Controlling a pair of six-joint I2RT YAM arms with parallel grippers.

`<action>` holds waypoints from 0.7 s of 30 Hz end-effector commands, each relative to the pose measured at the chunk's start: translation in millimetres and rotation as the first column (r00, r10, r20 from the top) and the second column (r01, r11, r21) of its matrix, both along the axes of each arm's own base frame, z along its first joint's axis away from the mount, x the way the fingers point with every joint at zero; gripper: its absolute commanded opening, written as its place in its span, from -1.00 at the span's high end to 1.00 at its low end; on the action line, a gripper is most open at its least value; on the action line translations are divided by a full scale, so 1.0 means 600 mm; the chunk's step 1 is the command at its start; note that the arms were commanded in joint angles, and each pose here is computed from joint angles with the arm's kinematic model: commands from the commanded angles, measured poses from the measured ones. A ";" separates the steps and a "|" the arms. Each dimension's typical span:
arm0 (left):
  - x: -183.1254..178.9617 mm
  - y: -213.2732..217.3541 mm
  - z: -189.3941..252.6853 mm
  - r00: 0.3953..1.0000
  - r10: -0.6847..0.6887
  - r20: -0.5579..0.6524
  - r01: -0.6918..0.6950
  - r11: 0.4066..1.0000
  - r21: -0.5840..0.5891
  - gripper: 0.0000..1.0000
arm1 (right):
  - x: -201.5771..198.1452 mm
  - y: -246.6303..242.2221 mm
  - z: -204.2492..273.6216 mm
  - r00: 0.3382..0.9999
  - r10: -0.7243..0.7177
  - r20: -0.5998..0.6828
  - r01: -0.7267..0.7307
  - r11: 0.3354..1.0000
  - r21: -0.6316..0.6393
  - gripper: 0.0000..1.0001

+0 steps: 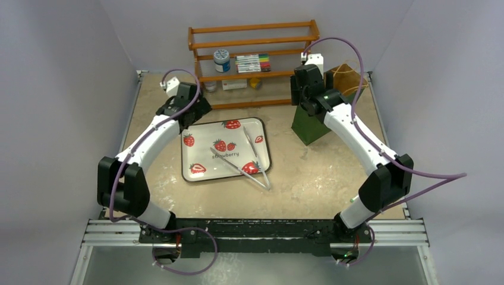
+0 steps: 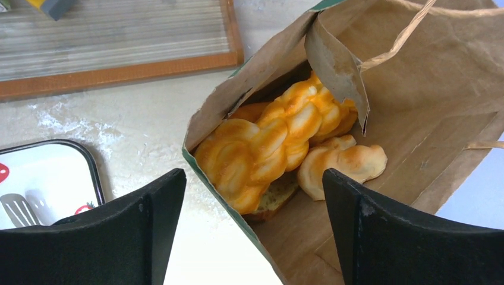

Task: Take the fake bread out of the paper bag
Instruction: Pick up the paper bag from the center of the board, then move the container to the center of the board.

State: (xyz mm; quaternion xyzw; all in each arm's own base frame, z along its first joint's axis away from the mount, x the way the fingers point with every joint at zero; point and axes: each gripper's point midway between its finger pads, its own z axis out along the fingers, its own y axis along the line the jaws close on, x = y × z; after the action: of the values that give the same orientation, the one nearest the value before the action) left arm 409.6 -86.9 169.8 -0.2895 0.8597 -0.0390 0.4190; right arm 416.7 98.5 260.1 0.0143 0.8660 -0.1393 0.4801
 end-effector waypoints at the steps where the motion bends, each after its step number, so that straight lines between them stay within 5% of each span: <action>1: -0.036 0.092 -0.003 0.975 0.222 -0.017 -0.223 0.974 -0.050 -1.00 | 0.003 0.004 0.001 1.000 0.030 0.002 -0.030 0.999 0.036 -0.68; 10: -0.119 0.215 -0.082 0.861 0.492 -0.125 -0.507 0.851 -0.140 -0.90 | 0.004 0.007 -0.017 0.998 0.065 -0.025 -0.063 0.996 0.059 -0.16; 18: -0.183 0.240 -0.163 0.766 0.575 -0.287 -0.620 0.778 -0.097 -0.50 | 0.005 -0.003 0.015 0.998 0.055 0.021 -0.056 0.997 0.043 0.61; 21: -0.190 0.230 -0.183 0.761 0.569 -0.312 -0.627 0.769 -0.126 -0.18 | 0.008 -0.008 0.040 0.997 0.042 0.060 -0.044 0.998 0.041 0.86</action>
State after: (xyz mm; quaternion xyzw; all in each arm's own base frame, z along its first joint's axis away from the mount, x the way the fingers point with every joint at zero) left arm 301.8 57.4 74.0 -0.5740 0.7673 0.0546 0.2807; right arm 416.7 102.5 243.5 -0.0124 0.8814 -0.1087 0.4595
